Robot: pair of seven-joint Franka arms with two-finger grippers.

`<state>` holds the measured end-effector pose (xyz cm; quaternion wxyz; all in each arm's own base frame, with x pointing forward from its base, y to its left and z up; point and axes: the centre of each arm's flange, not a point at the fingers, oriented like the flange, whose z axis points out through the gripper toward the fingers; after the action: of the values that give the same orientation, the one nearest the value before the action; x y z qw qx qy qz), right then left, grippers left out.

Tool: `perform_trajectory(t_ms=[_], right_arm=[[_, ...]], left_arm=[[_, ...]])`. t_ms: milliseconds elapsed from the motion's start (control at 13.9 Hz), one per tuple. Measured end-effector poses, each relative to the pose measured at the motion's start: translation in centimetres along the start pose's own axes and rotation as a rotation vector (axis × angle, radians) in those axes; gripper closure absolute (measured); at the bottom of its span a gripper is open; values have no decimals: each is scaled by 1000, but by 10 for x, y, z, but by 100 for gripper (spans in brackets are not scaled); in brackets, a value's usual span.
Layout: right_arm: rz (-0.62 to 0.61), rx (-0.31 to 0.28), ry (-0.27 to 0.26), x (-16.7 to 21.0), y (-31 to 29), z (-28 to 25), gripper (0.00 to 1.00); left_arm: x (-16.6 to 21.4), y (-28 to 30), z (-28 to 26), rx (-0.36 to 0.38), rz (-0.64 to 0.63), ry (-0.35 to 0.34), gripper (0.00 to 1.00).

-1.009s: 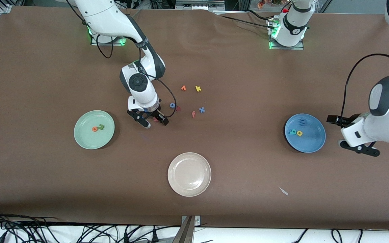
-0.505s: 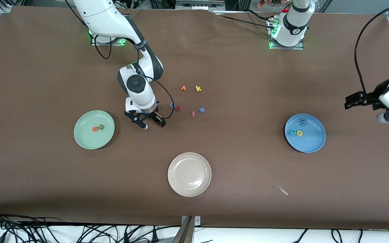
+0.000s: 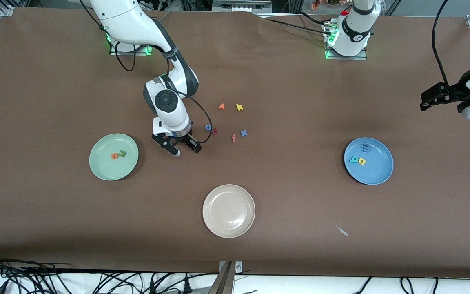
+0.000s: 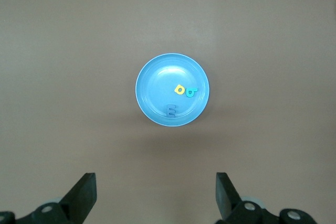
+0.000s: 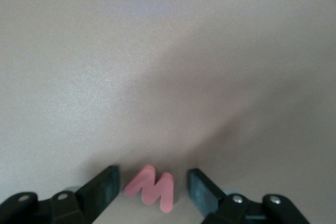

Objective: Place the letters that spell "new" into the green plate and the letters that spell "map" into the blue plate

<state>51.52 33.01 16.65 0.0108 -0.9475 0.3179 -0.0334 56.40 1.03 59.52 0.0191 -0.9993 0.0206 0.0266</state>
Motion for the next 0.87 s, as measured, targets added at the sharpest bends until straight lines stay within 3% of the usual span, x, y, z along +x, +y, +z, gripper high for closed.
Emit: perform_trajectory(t_ms=[144, 360, 649, 793, 865], right_arm=[[-2, 0, -1, -1, -2, -2, 13], [-3, -4, -2, -1, -2, -2, 10], [-2, -9, -3, -1, -1, -2, 15], [-2, -4, -2, 0, -2, -5, 31], [-2, -4, -3, 0, -2, -6, 32]], left_arm=[[0, -2, -2, 0, -4, 4, 0], [0, -2, -4, 0, -4, 8, 0], [1, -2, -3, 0, -2, 6, 0], [2, 0, -1, 0, 0, 5, 0], [2, 0, -1, 0, 1, 5, 0]])
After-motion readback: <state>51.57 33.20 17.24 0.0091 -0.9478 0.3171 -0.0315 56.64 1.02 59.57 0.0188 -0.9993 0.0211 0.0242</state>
